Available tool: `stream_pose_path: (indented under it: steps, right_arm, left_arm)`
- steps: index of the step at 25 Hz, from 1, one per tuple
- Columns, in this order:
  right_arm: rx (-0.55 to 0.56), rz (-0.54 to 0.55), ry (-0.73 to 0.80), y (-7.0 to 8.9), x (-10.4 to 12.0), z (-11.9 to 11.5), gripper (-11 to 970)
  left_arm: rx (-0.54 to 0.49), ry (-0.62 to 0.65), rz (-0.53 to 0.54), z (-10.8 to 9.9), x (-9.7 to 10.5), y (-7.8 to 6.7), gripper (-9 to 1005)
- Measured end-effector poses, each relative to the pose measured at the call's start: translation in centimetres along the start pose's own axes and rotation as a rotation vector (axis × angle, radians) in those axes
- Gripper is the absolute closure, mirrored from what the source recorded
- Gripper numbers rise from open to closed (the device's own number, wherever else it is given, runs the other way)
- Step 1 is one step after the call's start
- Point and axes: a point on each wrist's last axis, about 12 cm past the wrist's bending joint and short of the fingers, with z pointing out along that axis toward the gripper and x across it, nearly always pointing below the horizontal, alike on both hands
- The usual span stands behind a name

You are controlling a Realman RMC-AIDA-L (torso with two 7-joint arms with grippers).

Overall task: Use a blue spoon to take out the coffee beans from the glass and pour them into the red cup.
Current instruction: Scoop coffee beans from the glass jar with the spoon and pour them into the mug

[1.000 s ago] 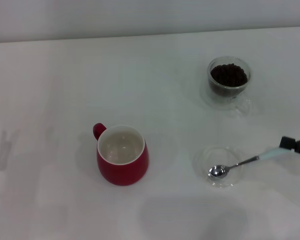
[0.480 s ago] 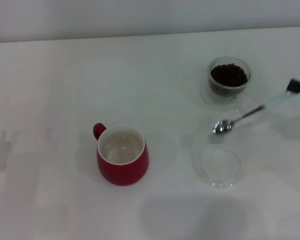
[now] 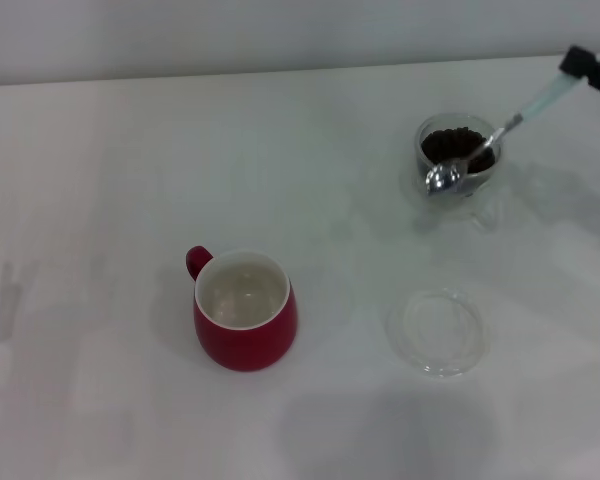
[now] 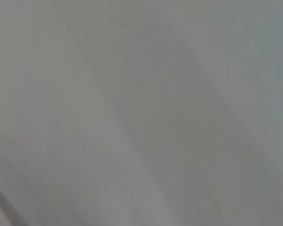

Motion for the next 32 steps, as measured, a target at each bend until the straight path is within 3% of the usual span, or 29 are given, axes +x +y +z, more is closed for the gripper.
stream_pose_path:
  steps: [3, 15, 32]
  right_arm:
    - [0.017, -0.045, -0.014, -0.5, -1.0, 1.4, 815]
    - [0.047, -0.180, -0.074, -0.9, -2.5, 2.9, 814]
    - [0.118, -0.331, -0.080, -1.1, -0.3, 4.6, 814]
  left_arm:
    - [0.001, 0.000, 0.000, 0.0, 0.0, 0.0, 264]
    - [0.005, -0.001, 0.000, 0.1, 0.0, -0.1, 265]
    - [0.009, -0.004, 0.000, 0.3, -0.1, -0.1, 264]
